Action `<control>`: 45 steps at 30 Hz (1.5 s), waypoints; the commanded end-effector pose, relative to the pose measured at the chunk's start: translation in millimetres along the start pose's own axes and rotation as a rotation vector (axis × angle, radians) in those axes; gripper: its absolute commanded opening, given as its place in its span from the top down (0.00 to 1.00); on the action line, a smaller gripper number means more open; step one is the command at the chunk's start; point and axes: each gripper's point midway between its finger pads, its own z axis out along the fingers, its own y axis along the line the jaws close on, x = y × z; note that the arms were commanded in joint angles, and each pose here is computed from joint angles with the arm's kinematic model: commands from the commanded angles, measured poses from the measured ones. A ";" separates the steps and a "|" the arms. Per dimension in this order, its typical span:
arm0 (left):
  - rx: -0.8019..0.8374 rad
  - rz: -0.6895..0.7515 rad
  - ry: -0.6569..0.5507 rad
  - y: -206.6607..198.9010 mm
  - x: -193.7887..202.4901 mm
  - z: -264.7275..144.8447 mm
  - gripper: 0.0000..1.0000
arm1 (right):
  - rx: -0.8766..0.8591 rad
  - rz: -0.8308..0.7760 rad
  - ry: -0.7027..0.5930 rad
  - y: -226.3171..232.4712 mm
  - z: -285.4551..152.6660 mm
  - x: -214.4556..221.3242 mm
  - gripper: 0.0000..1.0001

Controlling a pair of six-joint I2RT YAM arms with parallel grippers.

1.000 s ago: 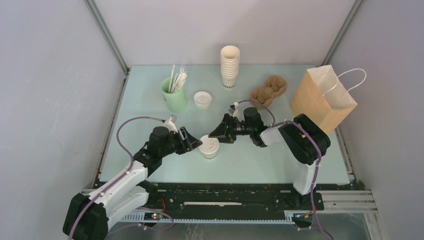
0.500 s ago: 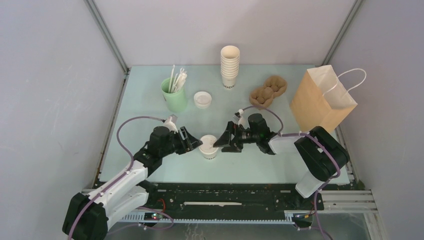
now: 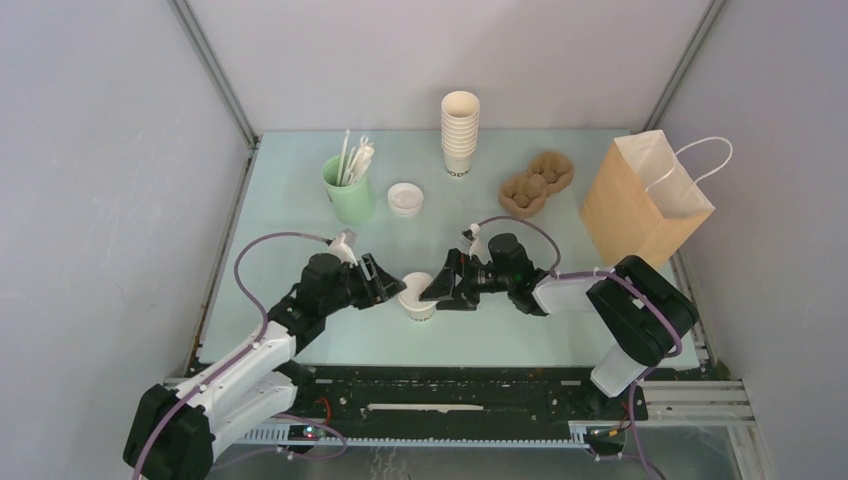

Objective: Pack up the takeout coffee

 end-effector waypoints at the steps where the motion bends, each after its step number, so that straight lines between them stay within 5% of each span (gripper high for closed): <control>1: -0.145 0.016 0.093 34.7 27.9 -3.6 0.39 | 0.033 0.007 -0.037 -14.8 5.5 -4.4 0.05; 8: -0.174 0.002 0.084 46.9 36.1 -6.3 0.40 | 0.071 0.107 -0.098 -57.6 -11.0 12.6 0.12; 21: -0.059 0.069 0.039 0.9 2.9 -10.7 0.27 | -0.036 -0.127 -0.067 18.2 -12.5 -39.4 0.02; 28: -0.019 0.139 -0.007 -31.5 -24.8 -33.0 0.01 | 0.184 -0.307 -0.104 12.6 -37.5 -44.5 0.00; 34: -0.123 0.218 -0.202 -37.6 -67.8 -86.5 0.00 | 0.549 -0.657 -0.098 11.2 -56.0 -39.9 0.00; 45: -0.179 0.355 -0.482 -39.4 -103.9 -167.0 0.00 | 0.728 -0.936 -0.054 55.7 -27.2 -37.8 0.00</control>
